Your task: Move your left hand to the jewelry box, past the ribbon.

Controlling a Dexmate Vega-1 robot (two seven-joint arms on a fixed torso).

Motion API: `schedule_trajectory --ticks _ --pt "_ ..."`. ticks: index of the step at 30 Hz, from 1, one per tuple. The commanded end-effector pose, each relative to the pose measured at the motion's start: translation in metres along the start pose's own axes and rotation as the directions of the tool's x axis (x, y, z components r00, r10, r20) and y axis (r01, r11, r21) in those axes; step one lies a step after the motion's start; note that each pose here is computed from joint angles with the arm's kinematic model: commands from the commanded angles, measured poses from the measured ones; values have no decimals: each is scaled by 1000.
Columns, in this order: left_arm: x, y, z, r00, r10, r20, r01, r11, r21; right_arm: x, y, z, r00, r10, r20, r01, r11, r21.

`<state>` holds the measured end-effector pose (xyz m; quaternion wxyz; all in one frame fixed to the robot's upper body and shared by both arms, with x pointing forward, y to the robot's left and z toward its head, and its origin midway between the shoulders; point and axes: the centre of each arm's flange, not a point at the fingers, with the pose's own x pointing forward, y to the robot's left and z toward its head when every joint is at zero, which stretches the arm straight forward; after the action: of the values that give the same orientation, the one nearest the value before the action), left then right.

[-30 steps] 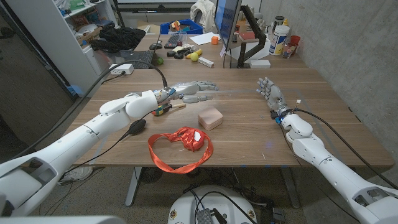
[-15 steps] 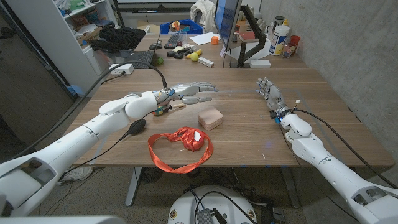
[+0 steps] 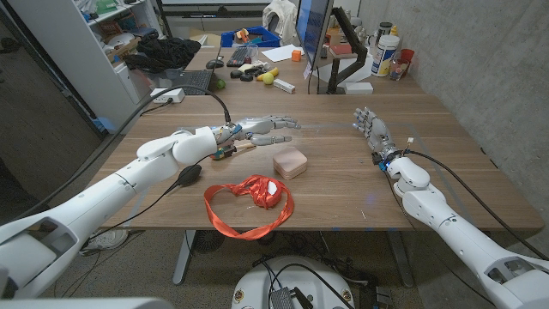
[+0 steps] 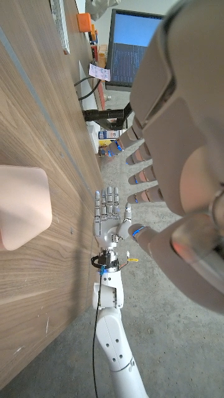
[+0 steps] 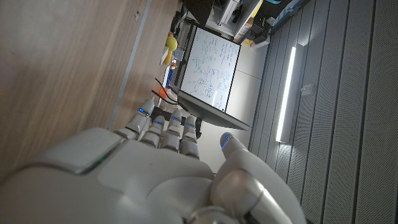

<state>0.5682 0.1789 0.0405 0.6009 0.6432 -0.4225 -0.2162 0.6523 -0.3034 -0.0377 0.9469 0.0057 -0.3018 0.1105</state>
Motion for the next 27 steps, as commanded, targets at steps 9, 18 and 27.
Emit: schedule_trajectory --ticks 9,18,27 --pt "-1 -5 1 1000 -21 -6 21 1000 1 -2 -1 -1 1000 0 -2 0 1000 2" --pt "0 -8 2 999 -35 -5 35 999 -2 -3 -3 -2 1000 -1 -4 1 1000 3" --pt "2 -11 2 999 -46 -7 46 999 -6 -4 -4 -4 1000 -2 -6 2 1000 4"
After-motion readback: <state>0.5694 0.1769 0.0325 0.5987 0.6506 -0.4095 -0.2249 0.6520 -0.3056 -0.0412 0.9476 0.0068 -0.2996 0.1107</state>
